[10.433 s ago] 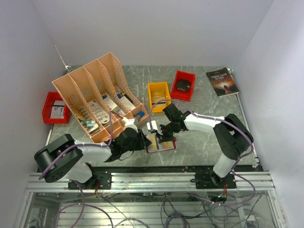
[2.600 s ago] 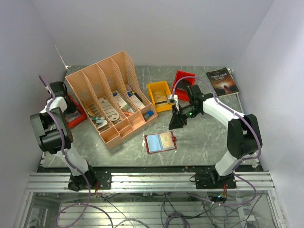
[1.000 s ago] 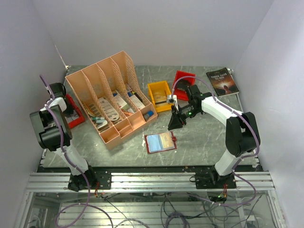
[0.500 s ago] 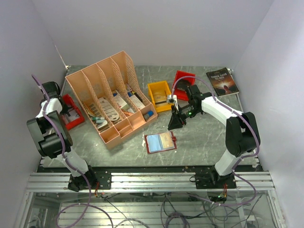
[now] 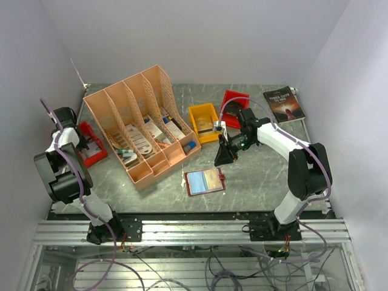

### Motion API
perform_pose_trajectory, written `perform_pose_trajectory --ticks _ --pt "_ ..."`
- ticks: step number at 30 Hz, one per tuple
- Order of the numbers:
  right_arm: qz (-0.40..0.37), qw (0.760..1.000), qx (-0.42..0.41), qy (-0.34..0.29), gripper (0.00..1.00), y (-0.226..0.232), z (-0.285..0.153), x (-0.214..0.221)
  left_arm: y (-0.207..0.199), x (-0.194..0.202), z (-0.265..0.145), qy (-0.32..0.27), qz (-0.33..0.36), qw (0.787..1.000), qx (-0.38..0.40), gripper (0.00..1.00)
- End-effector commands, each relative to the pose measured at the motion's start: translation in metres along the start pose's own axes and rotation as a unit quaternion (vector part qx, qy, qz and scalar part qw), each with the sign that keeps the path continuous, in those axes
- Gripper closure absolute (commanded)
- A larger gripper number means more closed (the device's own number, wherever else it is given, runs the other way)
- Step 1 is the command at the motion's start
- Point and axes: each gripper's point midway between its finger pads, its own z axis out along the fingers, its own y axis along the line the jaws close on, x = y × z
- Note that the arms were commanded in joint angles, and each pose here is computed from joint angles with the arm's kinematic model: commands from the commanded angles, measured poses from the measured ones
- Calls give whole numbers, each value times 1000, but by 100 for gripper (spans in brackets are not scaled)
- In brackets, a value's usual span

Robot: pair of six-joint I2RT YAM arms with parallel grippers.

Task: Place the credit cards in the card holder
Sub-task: Pick up the credit card from the storage box.

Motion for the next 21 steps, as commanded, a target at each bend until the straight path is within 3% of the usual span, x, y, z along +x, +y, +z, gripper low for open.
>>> perform_pose_trajectory --ticks 1,7,12,21 --pt "-10 1000 -7 -8 75 1 0 -9 18 7 -10 6 4 999 -33 79" --pt "-11 1000 -7 -9 75 1 -1 -10 18 14 -6 17 11 999 -33 79" --pt "-11 1000 -7 -8 75 1 0 -10 15 10 -10 14 9 1000 -22 93" --pt "-10 1000 -6 -8 75 0 0 -9 10 -15 -36 -20 -9 1000 -3 93"
